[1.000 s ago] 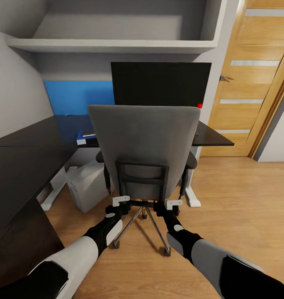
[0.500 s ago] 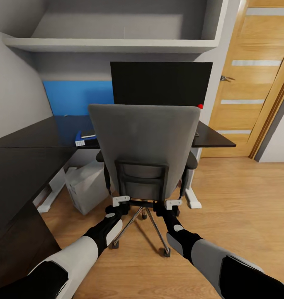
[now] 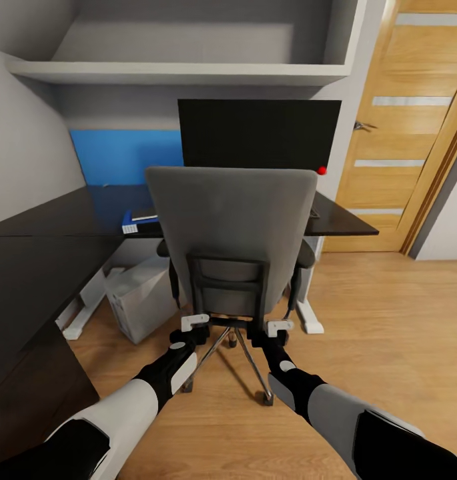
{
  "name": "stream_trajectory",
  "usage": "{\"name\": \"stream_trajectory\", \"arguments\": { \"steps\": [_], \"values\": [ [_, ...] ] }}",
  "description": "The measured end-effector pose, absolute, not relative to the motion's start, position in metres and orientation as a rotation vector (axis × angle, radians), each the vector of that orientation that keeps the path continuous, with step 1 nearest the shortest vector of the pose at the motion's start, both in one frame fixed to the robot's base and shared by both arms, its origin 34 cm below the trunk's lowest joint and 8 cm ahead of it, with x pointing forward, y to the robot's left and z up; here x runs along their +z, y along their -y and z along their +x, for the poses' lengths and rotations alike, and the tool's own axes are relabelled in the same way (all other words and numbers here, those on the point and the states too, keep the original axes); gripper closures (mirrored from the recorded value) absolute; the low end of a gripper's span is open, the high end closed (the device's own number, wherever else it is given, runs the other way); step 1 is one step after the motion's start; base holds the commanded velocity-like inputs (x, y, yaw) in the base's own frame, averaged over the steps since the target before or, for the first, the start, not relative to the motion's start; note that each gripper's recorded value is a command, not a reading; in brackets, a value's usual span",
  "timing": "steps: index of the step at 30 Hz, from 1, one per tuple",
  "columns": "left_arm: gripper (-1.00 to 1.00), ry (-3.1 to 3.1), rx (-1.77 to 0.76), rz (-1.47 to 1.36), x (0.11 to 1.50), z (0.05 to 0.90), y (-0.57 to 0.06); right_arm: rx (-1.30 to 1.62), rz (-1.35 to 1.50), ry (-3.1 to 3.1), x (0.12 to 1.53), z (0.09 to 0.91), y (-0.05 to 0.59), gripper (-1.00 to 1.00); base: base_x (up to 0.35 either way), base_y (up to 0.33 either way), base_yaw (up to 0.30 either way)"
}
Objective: In the bedroom, organize the workspace by keeping the computer under the desk, ensuring the monitor is on the desk, placing the keyboard on the desk next to the monitor, placing the mouse on the desk next to the keyboard, moving the folder from the swivel chair onto the desk next to the mouse, stacking the notebook on top of the folder with the pen on top of the notebook, and positioning the swivel chair next to the desk.
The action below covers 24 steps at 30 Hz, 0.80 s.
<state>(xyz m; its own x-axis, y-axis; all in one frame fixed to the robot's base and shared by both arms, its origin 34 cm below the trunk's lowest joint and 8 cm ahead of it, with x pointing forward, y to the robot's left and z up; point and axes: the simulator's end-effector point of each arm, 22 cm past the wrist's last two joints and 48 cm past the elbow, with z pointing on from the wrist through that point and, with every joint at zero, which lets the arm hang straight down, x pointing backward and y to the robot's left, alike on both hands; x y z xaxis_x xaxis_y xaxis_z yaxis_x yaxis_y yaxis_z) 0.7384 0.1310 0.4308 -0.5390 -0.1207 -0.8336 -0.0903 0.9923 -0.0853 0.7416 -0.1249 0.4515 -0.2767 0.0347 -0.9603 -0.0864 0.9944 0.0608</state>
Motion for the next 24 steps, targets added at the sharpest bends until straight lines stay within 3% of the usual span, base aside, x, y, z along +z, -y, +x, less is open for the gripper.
{"name": "stream_trajectory", "arguments": {
  "steps": [24],
  "values": [
    [-1.0, -2.132, -0.042, -0.145, 0.4391, 0.7393, -0.1305, 0.116, -0.037, -1.836, 0.4597, 0.7422, 0.1249, -1.0, -0.324, -0.013, 0.0]
  ]
}}
